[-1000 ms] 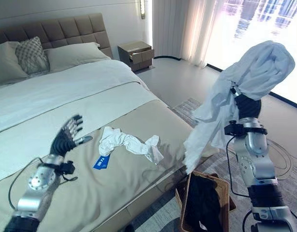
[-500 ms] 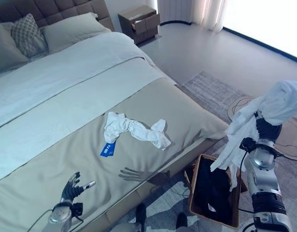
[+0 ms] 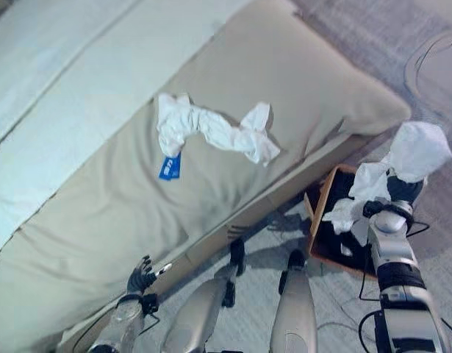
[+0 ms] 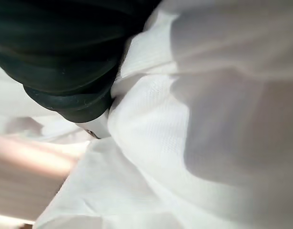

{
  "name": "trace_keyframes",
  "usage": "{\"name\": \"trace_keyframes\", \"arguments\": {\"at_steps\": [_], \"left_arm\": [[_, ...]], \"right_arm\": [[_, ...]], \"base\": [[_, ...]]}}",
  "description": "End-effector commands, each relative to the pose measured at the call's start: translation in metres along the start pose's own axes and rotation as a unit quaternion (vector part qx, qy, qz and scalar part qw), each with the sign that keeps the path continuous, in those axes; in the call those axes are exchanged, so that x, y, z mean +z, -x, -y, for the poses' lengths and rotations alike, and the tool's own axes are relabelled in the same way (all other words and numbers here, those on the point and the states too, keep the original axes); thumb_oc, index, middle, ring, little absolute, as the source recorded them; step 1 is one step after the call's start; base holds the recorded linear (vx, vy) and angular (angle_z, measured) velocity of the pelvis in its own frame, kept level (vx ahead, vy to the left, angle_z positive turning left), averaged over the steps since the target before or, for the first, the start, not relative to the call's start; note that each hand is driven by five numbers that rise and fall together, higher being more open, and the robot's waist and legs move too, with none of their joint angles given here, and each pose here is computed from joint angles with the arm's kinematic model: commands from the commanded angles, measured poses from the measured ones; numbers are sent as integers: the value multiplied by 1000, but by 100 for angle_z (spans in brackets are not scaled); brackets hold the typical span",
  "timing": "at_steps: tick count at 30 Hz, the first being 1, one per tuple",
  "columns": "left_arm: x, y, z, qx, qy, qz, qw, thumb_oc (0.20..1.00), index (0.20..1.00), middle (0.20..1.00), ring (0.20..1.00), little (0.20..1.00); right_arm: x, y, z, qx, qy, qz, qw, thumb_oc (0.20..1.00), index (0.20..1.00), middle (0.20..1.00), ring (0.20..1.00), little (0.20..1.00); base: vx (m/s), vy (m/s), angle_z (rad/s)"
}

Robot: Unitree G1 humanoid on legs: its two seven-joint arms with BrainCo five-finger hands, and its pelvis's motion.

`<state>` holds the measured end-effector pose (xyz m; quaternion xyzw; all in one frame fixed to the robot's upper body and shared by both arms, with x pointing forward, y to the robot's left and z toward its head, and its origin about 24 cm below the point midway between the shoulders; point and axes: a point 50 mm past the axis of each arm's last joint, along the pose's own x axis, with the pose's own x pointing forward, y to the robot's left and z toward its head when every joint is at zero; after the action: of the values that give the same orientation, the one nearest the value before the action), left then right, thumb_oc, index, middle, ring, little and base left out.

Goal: Pick up clothes into the bucket

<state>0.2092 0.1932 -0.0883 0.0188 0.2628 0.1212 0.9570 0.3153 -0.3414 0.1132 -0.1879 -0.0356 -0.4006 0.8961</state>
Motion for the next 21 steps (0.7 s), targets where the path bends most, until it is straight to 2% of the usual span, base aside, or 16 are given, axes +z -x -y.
{"name": "trace_keyframes", "arguments": {"at_steps": [1, 9, 14, 15, 16, 17, 21], "left_arm": [[11, -3, 8, 8, 23, 24, 999, 1000, 1000, 1000, 1000, 1000], [39, -6, 32, -25, 7, 81, 996, 1000, 1000, 1000, 1000, 1000], [47, -7, 37, -25, 8, 96, 995, 1000, 1000, 1000, 1000, 1000], [48, -7, 37, -23, 6, 98, 995, 1000, 1000, 1000, 1000, 1000], [48, -7, 37, -22, 5, 99, 995, 1000, 1000, 1000, 1000, 1000], [48, -7, 37, -22, 5, 99, 995, 1000, 1000, 1000, 1000, 1000], [51, -9, 37, -14, 5, 102, 995, 1000, 1000, 1000, 1000, 1000]], "right_arm": [[35, -20, 19, -39, 31, 78, 996, 200, 200, 200, 200, 200], [51, -35, 14, -51, 85, 89, 991, 200, 200, 200, 200, 200], [39, -34, 8, -45, 107, 59, 991, 200, 200, 200, 200, 200], [34, -34, 9, -45, 113, 48, 991, 288, 288, 288, 288, 288], [29, -33, 9, -42, 121, 37, 991, 865, 865, 865, 865, 865], [29, -34, 9, -42, 121, 37, 991, 1000, 1000, 1000, 1000, 1000], [20, -30, 3, -33, 124, 17, 992, 1000, 1000, 1000, 1000, 1000]], "base": [[-61, 11, -16], [14, 7, -7], [0, -1, 0], [0, 0, 0], [0, 0, 0], [-5, -15, 5], [-7, -13, 6]]}}
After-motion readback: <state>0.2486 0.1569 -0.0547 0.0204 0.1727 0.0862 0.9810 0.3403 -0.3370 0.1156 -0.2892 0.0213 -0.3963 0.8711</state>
